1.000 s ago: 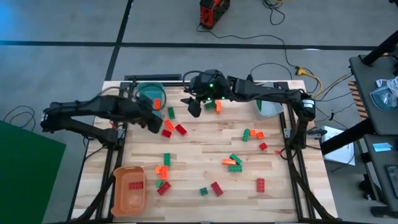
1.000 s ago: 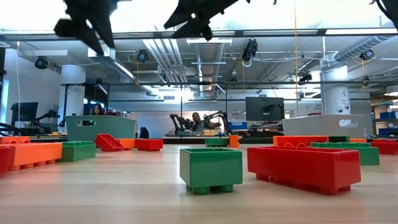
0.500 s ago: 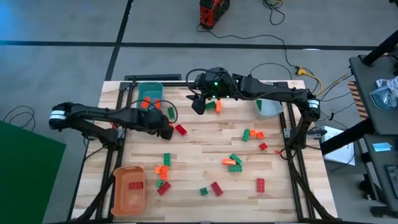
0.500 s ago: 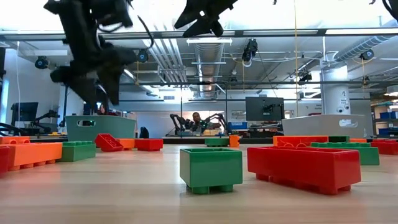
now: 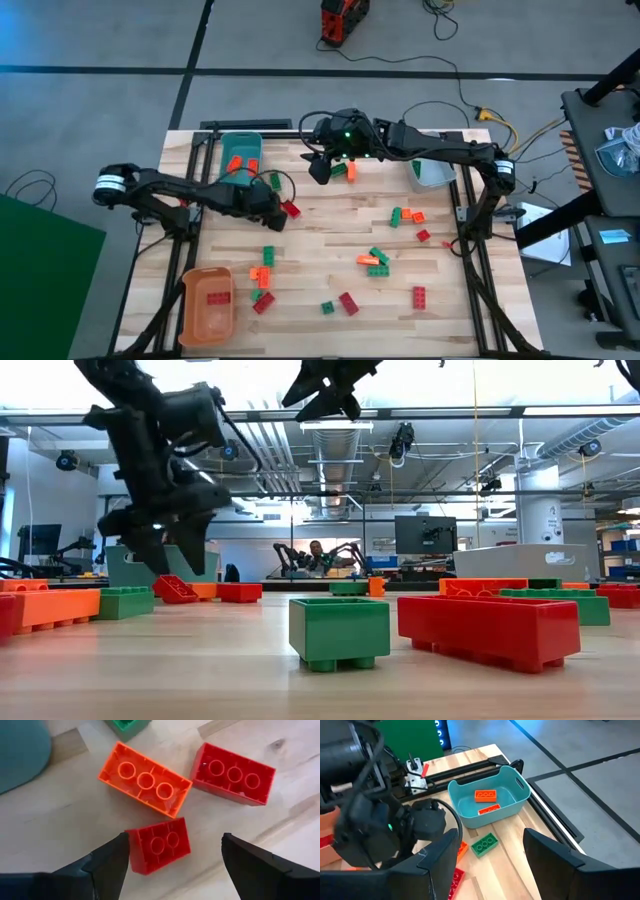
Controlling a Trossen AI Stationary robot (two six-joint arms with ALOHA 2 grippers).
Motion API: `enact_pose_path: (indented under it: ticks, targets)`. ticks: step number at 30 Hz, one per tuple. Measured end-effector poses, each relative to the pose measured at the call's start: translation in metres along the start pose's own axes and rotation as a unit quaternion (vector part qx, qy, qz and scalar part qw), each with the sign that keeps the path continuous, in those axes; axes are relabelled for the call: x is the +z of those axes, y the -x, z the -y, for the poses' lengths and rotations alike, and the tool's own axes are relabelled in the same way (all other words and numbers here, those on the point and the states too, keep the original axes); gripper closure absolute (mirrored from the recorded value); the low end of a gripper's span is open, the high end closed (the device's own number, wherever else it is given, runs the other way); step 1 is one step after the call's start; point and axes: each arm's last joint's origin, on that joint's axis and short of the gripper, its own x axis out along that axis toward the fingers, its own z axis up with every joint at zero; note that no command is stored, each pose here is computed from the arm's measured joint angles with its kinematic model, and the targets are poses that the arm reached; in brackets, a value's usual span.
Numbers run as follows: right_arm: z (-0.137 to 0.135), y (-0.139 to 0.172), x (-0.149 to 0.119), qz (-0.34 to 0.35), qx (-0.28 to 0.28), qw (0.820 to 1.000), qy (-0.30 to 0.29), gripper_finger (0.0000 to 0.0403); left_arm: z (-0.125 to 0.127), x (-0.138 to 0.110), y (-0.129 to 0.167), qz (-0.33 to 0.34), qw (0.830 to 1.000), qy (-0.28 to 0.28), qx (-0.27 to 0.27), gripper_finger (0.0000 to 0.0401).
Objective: Sort blocks
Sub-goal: Put the red game piece into the orange bin
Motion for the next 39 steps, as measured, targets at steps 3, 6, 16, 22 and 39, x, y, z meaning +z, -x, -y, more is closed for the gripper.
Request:
enact_pose_path:
  ticks: [3,6,16,22,39]
  targets:
    - [0.0,0.0,0.0,-0.001,0.0,1.0,-0.005,0.0186,0.0,-0.003,-0.009,-0.015,1.0,-0.005,0.018,0.0114]
    - [0.0,0.0,0.0,-0.002,0.0,1.0,-0.005,0.0186,0.003,-0.003,-0.017,-0.019,0.999,-0.016,0.025,0.0114]
    - [0.0,0.0,-0.003,-0.016,-0.001,1.0,-0.002,0.0186,0.009,-0.005,-0.033,-0.03,0.999,-0.028,0.035,0.0114]
    - [0.0,0.0,-0.003,-0.015,-0.001,1.0,-0.001,0.0186,0.009,-0.005,-0.033,-0.03,0.998,-0.032,0.033,0.0121]
    - [0.0,0.0,-0.003,-0.015,-0.001,1.0,0.009,0.0188,0.01,-0.005,-0.032,-0.034,0.998,-0.033,0.03,0.0183]
